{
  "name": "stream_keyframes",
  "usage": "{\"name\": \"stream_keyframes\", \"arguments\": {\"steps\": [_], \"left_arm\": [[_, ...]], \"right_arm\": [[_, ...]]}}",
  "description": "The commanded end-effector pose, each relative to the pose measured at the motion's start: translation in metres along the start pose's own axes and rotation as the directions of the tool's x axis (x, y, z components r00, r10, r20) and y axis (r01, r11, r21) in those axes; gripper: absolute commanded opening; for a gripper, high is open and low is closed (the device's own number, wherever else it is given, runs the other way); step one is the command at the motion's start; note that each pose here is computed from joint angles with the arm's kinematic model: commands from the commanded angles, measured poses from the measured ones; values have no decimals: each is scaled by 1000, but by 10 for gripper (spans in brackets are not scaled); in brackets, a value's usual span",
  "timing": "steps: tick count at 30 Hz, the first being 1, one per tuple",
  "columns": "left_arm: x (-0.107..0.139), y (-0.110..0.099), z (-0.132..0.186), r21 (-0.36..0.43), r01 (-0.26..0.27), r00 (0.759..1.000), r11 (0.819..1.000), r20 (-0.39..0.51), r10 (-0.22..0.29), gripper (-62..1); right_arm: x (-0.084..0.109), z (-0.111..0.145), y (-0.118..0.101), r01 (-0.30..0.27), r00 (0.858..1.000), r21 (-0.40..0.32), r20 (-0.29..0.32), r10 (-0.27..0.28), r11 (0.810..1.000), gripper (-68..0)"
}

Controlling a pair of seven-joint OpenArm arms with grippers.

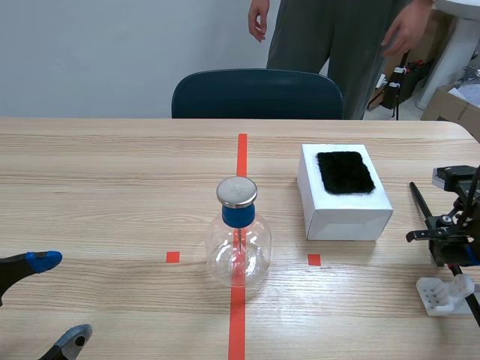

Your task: Do the electroscope experiment. pick up the black charging rod

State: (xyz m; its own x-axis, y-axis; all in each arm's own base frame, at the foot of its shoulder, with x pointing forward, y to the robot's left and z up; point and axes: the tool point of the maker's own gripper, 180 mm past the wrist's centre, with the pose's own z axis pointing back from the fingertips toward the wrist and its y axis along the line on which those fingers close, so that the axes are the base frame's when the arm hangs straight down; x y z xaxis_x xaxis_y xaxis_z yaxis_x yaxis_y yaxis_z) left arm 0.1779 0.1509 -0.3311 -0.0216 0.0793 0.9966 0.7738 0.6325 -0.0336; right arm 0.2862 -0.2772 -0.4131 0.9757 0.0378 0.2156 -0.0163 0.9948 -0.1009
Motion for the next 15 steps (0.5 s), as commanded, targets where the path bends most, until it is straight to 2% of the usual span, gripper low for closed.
{"name": "stream_keyframes", "arguments": {"steps": [1, 15], "left_arm": [[7, 1, -4, -2, 5, 1000, 1000, 31, -5, 14], [7, 1, -4, -2, 5, 1000, 1000, 31, -5, 14]], "right_arm": [[4, 3, -7, -1, 1000, -15, 4, 1, 1000, -492], [0, 2, -7, -3, 1000, -16, -5, 3, 1000, -634]]}}
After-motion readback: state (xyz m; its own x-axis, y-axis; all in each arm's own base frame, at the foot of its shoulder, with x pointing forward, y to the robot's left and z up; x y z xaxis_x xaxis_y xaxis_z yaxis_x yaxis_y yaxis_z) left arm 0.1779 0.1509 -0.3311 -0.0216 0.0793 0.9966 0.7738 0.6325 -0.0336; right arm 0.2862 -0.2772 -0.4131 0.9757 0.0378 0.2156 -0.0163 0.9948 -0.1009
